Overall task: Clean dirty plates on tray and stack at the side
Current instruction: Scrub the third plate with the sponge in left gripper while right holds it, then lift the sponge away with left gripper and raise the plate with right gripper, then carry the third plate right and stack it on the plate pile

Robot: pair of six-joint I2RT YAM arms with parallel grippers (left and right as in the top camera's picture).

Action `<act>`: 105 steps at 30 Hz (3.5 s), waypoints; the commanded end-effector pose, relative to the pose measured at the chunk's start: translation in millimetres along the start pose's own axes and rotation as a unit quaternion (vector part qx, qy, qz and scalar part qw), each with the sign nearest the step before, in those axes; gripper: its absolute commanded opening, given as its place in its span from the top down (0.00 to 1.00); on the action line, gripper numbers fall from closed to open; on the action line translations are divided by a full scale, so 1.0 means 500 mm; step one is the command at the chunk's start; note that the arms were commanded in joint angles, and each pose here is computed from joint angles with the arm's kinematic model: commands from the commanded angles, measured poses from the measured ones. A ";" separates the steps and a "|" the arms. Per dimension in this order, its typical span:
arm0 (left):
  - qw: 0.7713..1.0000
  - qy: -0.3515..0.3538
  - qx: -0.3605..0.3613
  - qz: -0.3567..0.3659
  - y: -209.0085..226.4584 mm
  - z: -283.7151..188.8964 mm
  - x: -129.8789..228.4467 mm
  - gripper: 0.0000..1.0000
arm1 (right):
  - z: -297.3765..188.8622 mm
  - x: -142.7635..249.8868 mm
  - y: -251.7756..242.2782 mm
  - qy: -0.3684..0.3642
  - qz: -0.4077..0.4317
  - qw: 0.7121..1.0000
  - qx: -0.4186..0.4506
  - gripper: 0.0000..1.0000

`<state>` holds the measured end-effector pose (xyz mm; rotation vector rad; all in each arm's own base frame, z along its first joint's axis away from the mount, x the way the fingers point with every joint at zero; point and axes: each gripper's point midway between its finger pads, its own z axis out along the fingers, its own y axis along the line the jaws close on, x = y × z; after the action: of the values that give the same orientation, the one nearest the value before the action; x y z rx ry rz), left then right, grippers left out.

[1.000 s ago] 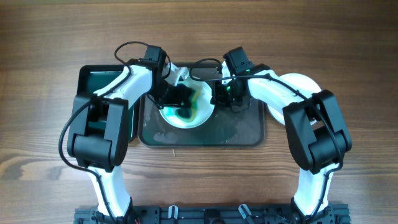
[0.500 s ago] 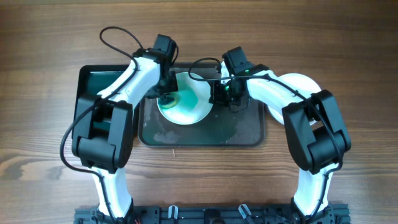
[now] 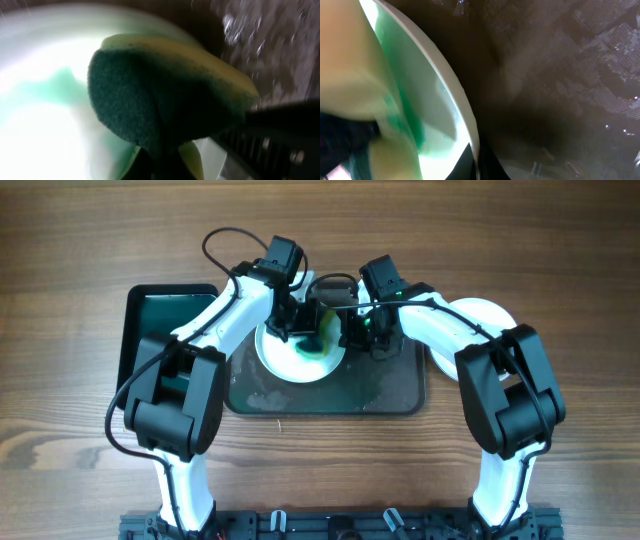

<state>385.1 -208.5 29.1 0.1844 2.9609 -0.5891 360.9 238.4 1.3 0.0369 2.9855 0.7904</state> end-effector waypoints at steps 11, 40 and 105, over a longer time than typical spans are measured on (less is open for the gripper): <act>0.924 -0.056 -0.364 -0.102 0.245 -0.093 0.005 0.96 | 0.011 0.002 -0.011 0.004 0.003 1.000 0.009 0.96; 0.969 -0.020 -0.206 -0.137 0.154 -0.211 -0.058 0.96 | -0.311 -0.022 -0.030 -0.226 -0.131 0.899 0.351 0.96; 0.971 -0.029 -0.198 -0.128 0.138 -0.205 -0.067 0.96 | -0.525 0.081 -0.492 -0.214 0.262 0.908 0.246 0.96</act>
<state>415.9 -104.0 100.0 -0.2765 2.9919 0.0085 322.4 -85.6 132.0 0.8392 2.6426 0.1374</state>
